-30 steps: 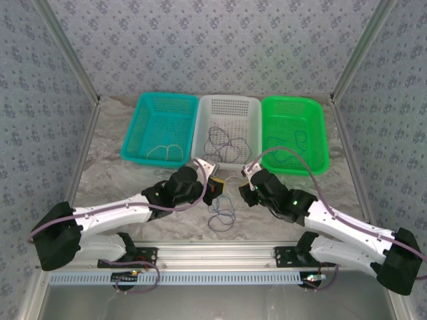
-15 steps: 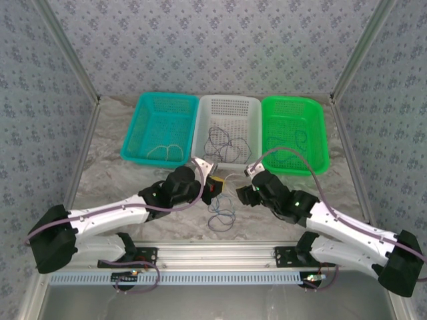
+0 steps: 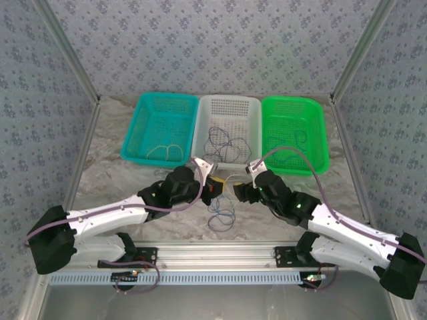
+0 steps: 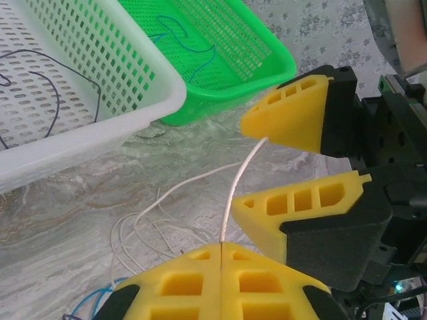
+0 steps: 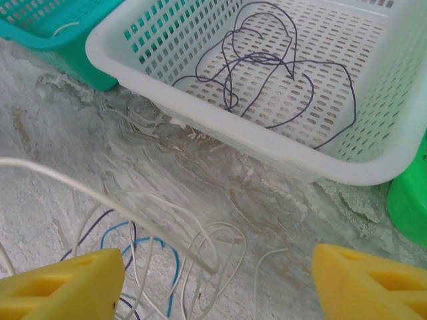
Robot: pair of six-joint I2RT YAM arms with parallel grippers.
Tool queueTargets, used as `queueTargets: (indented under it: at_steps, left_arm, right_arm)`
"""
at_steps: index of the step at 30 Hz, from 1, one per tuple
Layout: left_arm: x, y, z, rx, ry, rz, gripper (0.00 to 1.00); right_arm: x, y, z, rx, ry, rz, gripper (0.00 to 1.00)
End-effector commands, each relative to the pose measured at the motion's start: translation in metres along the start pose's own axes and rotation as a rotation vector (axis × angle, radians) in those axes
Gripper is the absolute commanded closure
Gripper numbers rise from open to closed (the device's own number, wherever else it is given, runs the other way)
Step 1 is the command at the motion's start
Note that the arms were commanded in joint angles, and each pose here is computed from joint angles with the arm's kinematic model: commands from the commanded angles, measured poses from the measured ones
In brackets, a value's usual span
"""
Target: Untangle the cables
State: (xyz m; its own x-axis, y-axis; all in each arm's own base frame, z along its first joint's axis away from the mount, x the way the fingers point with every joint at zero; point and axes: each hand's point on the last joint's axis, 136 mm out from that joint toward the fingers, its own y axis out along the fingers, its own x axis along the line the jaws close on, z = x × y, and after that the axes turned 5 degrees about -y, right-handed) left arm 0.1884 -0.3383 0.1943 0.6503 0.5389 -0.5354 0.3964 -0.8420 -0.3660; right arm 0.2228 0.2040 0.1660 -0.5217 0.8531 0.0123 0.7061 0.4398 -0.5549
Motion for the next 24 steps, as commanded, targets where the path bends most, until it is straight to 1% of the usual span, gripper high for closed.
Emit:
queueTargets:
  at_steps: [1, 4, 5, 6, 7, 9, 11, 12, 14, 17, 20, 24]
  left_arm:
    - [-0.023, -0.002, -0.015, -0.036, -0.003, 0.095, 1.0]
    - [-0.033, -0.002, -0.017, -0.035, -0.005, 0.148, 1.0]
    - [-0.037, -0.002, -0.017, -0.033, -0.004, 0.166, 1.0]
    - [-0.039, -0.002, -0.017, -0.027, -0.005, 0.177, 1.0]
    - [-0.04, -0.002, -0.016, -0.023, -0.006, 0.182, 1.0]
    - [-0.039, -0.003, -0.014, -0.016, -0.011, 0.182, 1.0]
    - [-0.037, -0.005, -0.012, -0.016, -0.013, 0.176, 1.0]
    - [-0.036, -0.006, -0.011, -0.019, -0.013, 0.173, 1.0]
    - [-0.033, -0.009, -0.011, -0.026, -0.009, 0.16, 1.0]
    - [-0.027, -0.013, -0.014, -0.045, -0.006, 0.119, 0.9]
    - [-0.019, -0.016, -0.016, -0.065, -0.01, 0.073, 0.67]
    - [-0.014, -0.017, -0.016, -0.072, -0.018, 0.048, 0.56]
  right_arm:
    - [0.001, 0.003, -0.01, -0.045, -0.028, 0.006, 0.25]
    - [0.002, 0.01, -0.014, -0.047, -0.073, 0.018, 0.26]
    - [0.003, 0.013, -0.015, -0.046, -0.086, 0.022, 0.27]
    - [0.003, 0.014, -0.017, -0.048, -0.093, 0.026, 0.32]
    - [0.003, 0.015, -0.019, -0.051, -0.098, 0.03, 0.39]
    - [0.0, 0.013, -0.023, -0.067, -0.099, 0.045, 0.57]
    - [-0.005, 0.01, -0.026, -0.081, -0.098, 0.073, 0.73]
    - [-0.007, 0.007, -0.028, -0.088, -0.1, 0.077, 0.8]
    - [-0.008, 0.001, -0.031, -0.103, -0.106, 0.077, 0.89]
    - [-0.009, -0.007, -0.038, -0.123, -0.108, 0.074, 0.94]
    - [-0.009, -0.014, -0.045, -0.145, -0.109, 0.069, 0.97]
    - [-0.006, -0.022, -0.058, -0.176, -0.112, 0.064, 0.99]
